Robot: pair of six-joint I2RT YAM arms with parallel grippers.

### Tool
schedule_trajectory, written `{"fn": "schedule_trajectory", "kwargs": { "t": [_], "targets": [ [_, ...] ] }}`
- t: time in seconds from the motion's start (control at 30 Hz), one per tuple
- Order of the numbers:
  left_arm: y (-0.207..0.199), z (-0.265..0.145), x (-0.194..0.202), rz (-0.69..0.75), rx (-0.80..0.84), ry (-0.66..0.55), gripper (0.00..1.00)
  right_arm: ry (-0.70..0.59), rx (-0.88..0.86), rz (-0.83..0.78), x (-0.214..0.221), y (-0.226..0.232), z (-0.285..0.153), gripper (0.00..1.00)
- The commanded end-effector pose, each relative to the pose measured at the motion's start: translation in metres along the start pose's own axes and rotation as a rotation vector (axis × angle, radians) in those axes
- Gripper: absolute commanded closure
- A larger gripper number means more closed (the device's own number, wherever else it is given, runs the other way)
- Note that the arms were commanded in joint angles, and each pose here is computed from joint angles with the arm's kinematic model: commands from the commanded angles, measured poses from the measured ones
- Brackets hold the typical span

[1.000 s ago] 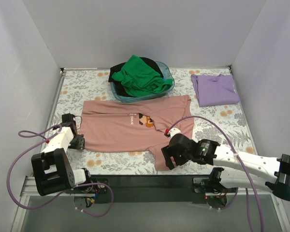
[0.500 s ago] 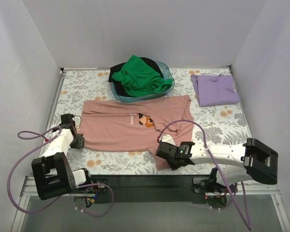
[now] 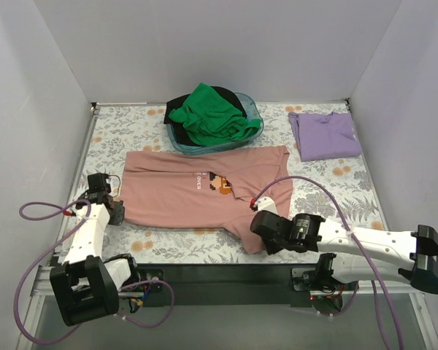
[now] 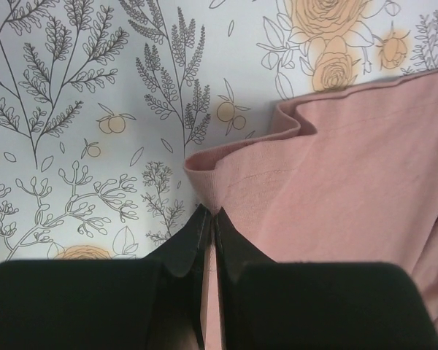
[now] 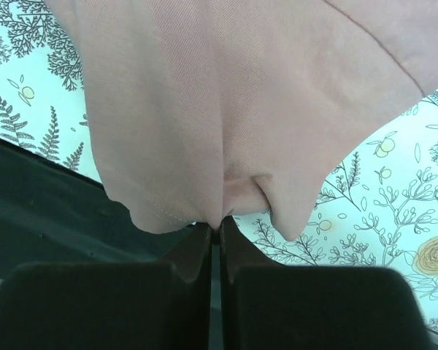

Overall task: Fold and stack the t-shirts
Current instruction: Fold the tshirt

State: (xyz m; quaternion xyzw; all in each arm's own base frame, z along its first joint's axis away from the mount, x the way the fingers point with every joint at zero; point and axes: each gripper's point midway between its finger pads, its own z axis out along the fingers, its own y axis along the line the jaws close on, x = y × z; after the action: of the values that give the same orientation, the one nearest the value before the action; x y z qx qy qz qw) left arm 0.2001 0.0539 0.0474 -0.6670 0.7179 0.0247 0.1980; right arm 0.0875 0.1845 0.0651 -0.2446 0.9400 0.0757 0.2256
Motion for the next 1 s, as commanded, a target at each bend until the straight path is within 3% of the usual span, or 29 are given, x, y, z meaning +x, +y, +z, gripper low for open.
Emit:
{"fn": "schedule_trajectory", "kwargs": {
  "t": [0.0, 0.17, 0.3, 0.63, 0.97],
  "targets": [
    [-0.011, -0.011, -0.012, -0.022, 0.042, -0.037, 1.00, -0.019, -0.003, 0.014, -0.008, 0.001, -0.013, 0.99],
    [-0.027, -0.012, -0.010, 0.001, 0.051, 0.006, 1.00, -0.111, 0.039, 0.023, -0.060, -0.004, -0.025, 0.99],
    [-0.045, -0.010, -0.016, 0.006, 0.051, 0.009, 1.00, -0.139, 0.089, 0.099, -0.102, -0.033, -0.023, 0.99],
    [-0.091, 0.013, -0.022, 0.087, 0.036, 0.053, 1.00, -0.224, 0.017, 0.140, -0.183, -0.064, -0.006, 0.99],
    [-0.135, 0.046, -0.020, 0.145, 0.039, 0.123, 1.00, -0.160, 0.040, 0.241, -0.229, -0.106, 0.044, 0.99]
  ]
}}
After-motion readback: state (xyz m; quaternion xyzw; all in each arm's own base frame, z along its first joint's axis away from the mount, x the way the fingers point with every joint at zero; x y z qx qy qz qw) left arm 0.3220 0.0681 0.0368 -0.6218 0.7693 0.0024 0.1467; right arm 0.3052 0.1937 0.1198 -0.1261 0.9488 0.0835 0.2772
